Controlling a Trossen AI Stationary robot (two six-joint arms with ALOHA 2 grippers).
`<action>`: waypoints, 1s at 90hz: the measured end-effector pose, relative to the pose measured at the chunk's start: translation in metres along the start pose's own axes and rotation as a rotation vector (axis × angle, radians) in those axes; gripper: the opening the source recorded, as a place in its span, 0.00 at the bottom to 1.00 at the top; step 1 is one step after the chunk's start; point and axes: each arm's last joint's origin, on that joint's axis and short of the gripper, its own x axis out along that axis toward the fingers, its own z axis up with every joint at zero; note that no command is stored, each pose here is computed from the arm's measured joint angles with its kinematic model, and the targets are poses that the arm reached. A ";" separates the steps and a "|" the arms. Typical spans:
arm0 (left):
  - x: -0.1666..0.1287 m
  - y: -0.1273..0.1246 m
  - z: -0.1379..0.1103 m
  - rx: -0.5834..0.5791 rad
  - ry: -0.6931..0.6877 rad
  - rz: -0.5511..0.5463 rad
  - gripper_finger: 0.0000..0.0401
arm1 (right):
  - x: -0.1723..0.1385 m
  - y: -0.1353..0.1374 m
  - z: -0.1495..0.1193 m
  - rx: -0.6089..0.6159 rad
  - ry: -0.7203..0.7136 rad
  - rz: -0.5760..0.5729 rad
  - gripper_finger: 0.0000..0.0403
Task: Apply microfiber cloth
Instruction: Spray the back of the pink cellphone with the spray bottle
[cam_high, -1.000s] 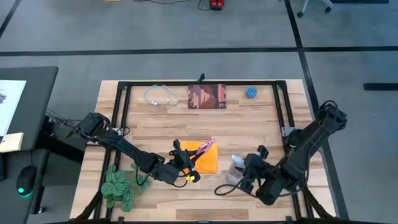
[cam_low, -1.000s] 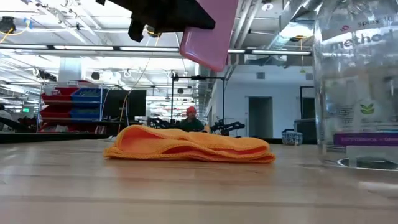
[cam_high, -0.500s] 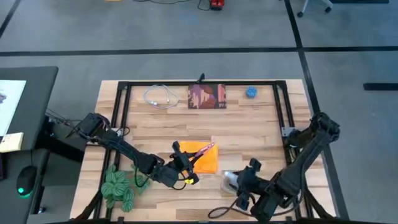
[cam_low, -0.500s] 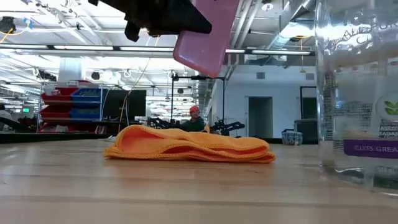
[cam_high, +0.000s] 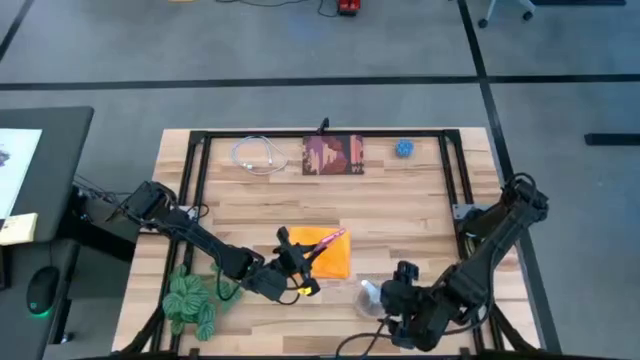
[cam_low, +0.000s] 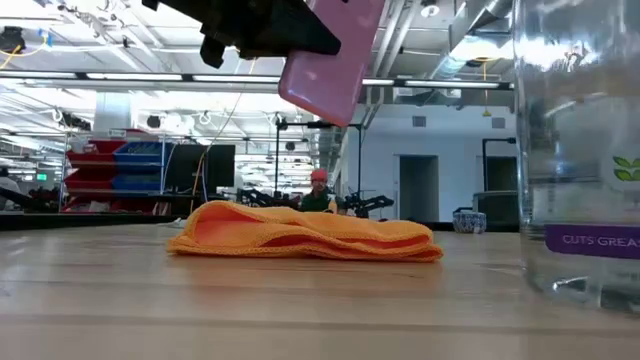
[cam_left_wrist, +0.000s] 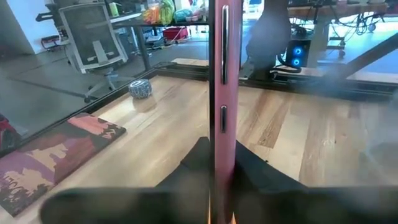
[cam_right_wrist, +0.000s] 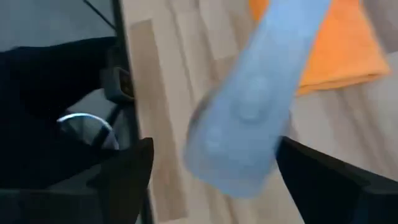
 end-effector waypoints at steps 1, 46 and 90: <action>0.000 0.000 0.000 0.000 0.000 0.000 0.02 | 0.000 0.000 0.000 -0.003 -0.003 0.004 0.78; 0.000 0.000 0.000 -0.009 0.006 -0.019 0.02 | 0.001 -0.006 -0.031 -0.509 0.026 -0.034 0.76; 0.000 0.000 0.000 -0.023 0.006 -0.019 0.02 | 0.019 -0.080 -0.029 -0.451 -0.432 0.142 0.76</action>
